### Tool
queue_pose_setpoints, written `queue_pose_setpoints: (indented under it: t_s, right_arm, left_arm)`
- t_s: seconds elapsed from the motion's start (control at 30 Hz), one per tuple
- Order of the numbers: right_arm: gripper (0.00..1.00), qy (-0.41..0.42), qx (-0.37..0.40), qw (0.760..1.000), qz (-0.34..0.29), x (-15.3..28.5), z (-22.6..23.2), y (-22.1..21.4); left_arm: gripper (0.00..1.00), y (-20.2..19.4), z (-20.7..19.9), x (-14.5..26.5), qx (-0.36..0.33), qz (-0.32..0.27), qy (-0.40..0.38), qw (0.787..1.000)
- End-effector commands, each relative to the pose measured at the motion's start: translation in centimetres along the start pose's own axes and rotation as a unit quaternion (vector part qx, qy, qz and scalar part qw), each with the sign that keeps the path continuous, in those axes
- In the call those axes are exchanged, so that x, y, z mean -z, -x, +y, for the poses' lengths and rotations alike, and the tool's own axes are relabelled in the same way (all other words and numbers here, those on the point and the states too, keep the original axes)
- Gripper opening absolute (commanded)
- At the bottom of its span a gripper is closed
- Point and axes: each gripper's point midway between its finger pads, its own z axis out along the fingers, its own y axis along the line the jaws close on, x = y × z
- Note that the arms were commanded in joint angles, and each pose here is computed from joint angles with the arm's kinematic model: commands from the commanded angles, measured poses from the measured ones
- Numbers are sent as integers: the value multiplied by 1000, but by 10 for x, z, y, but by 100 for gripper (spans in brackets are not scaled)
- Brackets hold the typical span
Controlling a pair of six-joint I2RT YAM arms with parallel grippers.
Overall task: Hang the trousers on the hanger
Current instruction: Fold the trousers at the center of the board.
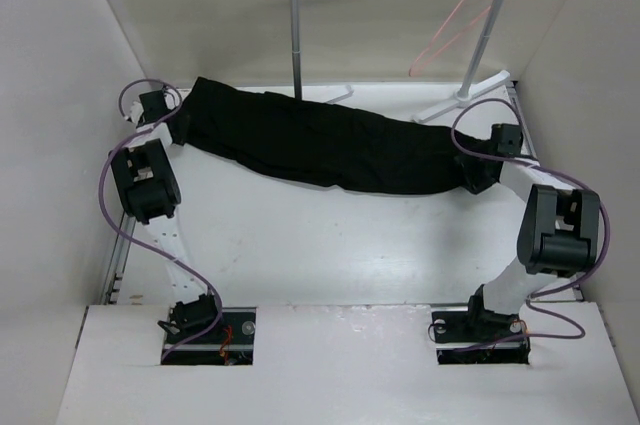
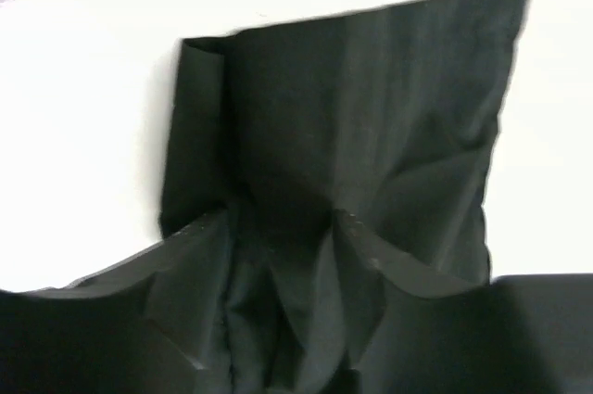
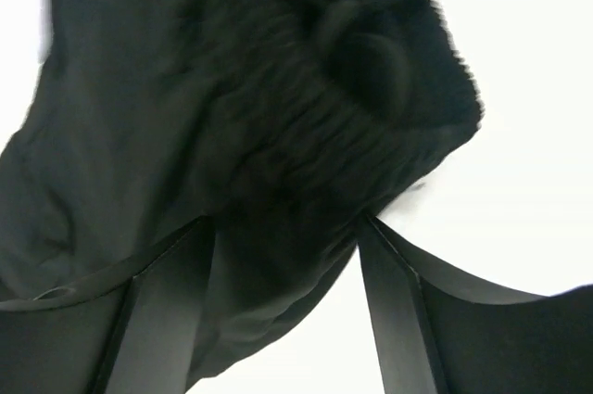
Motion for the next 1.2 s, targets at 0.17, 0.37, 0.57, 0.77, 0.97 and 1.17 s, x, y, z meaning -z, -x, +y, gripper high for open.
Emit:
queue_pose_setpoints:
  t_s: [0.17, 0.37, 0.57, 0.77, 0.97, 1.17]
  right_arm:
    - [22, -25, -47, 999, 1, -19, -22, 5]
    - [10, -55, -65, 995, -53, 10, -46, 31]
    - [8, -57, -73, 994, -64, 21, -54, 30]
    - [8, -57, -73, 994, -64, 21, -54, 30]
    - [8, -57, -73, 994, -64, 21, -54, 30]
    - [8, -57, -73, 994, -64, 21, -54, 30]
  left_arm:
    - [11, 11, 36, 2, 9, -11, 67, 998]
    - [6, 22, 81, 45, 17, -41, 135, 990]
    - [5, 18, 108, 104, 12, -61, 171, 983]
    - [5, 19, 171, 180, -3, -93, 265, 960]
    - [10, -6, 231, 237, -13, -91, 330, 940]
    - [39, 1, 225, 279, -17, -116, 305, 945]
